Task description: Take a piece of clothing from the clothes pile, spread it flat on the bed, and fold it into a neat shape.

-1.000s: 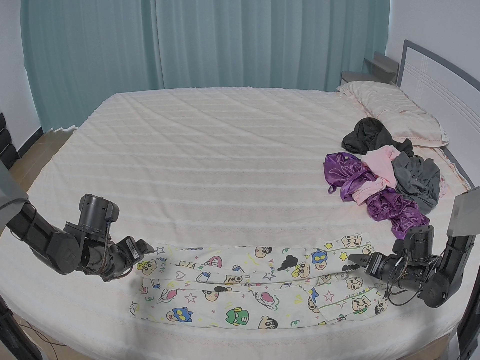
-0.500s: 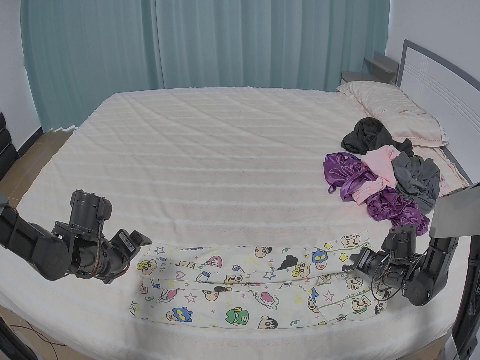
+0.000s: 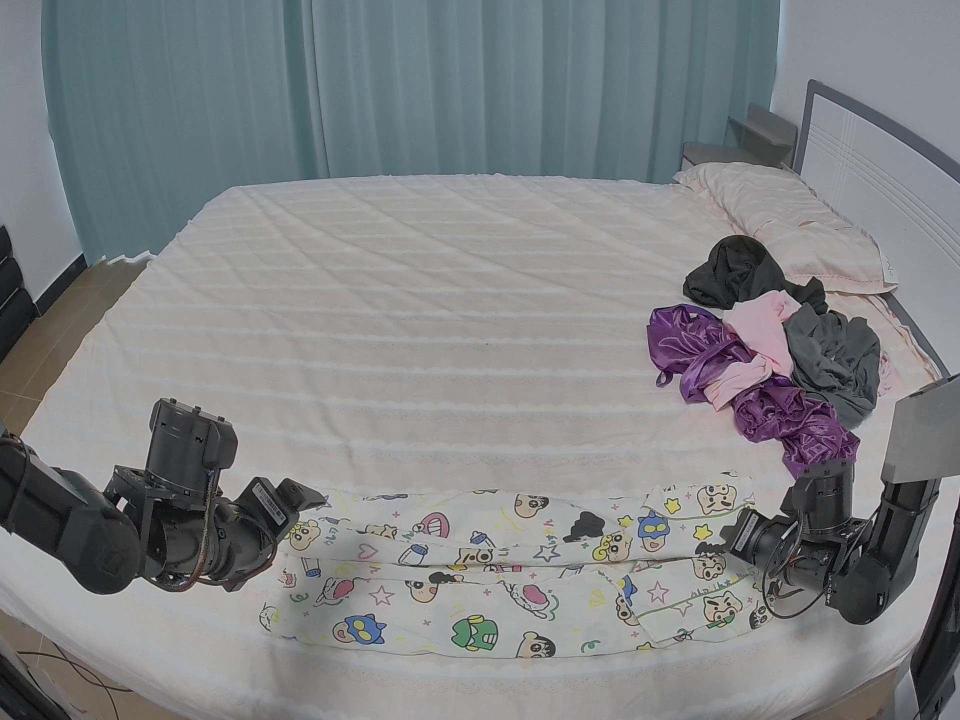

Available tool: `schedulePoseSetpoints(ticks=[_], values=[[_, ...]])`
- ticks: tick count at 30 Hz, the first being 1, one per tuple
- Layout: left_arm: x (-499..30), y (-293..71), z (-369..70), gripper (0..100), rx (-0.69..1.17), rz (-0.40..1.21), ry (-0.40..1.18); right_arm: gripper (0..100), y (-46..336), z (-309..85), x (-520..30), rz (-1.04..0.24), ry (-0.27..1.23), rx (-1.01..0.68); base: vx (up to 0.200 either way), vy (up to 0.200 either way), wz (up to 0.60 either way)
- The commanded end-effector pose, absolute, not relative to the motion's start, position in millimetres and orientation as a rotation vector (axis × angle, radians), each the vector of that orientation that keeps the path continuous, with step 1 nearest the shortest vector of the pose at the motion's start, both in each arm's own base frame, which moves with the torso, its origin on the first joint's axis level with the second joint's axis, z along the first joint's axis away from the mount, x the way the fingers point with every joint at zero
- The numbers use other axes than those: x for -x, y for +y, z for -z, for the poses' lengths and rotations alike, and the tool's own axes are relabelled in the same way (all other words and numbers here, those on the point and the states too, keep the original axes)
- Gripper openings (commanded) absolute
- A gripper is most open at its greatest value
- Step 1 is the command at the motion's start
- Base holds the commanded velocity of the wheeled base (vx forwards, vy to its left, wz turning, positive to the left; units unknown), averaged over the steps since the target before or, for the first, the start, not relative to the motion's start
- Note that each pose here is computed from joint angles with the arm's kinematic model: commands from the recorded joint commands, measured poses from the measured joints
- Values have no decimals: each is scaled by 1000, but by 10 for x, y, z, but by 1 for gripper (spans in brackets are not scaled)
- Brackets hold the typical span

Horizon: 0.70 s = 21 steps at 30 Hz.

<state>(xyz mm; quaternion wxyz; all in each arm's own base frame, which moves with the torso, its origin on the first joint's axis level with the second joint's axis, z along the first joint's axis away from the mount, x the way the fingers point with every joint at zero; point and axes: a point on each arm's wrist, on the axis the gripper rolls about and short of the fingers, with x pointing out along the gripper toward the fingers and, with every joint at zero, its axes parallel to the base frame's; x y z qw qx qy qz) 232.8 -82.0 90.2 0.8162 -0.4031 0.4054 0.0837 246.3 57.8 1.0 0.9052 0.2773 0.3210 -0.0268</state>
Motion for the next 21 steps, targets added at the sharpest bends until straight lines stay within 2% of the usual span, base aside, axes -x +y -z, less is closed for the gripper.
schedulePoseSetpoints(ticks=[1,7,8,21], values=[[-2309,-836,-855,100,850,-182,884,0,563,-74,-2411,51,651,-572,0,0,0],[-2305,-831,-825,100,849,-190,895,0,512,-45,-2395,62,663,-536,0,0,0],[-2311,-829,-820,100,850,-191,894,100,505,-45,-2396,64,662,-534,0,0,0],[-2409,-806,-769,100,863,-200,839,100,555,-447,-2553,-7,494,-542,0,0,0]])
